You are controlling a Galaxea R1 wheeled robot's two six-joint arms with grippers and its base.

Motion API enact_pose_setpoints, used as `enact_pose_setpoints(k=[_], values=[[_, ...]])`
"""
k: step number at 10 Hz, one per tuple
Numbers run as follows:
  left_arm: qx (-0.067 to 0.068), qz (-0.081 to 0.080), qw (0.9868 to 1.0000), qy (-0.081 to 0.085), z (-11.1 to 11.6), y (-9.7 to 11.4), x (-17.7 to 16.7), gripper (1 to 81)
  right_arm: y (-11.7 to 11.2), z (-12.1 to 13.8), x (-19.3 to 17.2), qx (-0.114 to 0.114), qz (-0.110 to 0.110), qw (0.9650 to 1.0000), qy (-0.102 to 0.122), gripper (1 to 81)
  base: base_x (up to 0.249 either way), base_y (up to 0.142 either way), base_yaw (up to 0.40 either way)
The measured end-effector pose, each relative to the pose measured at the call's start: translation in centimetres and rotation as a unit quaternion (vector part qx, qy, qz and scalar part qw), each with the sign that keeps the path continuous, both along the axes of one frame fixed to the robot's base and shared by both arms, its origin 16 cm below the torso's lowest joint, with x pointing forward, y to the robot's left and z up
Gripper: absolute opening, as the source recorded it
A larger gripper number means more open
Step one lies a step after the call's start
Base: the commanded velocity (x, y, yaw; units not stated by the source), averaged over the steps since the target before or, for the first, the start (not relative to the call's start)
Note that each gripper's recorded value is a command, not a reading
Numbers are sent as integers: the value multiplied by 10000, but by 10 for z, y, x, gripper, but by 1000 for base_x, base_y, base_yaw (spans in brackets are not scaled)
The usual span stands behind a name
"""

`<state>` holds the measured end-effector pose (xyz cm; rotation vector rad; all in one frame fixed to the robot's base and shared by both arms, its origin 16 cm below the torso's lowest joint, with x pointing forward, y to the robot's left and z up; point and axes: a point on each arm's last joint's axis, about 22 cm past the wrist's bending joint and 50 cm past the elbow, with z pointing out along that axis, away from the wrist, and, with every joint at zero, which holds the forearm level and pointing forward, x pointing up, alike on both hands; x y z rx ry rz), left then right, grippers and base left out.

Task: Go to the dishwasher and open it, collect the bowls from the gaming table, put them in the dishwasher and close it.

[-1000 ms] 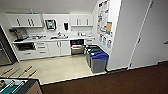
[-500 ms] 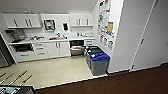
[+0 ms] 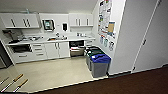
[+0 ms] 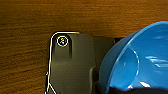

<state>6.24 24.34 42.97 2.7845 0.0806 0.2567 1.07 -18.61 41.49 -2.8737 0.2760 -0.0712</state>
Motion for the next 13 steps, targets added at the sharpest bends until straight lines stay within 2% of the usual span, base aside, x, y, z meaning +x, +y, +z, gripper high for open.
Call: enact_pose_setpoints(k=[6, 10, 13], values=[[-8, 1, 10000, -3, 0, -1, 1, 10, 0, 0, -2, 1, 0, 10000, 18, 10, 123, 0, 0], [-18, 2, 10000, -9, 0, -2, 1, 10, 0, 0, -2, -1, 2, 10000, 14, 10, 111, 63, 0], [-11, 9, 10000, -38, 1, 1, 3, 10, 0, 0, -1, -4, -4, 10000, 10, 10, 119, 0, 0]])
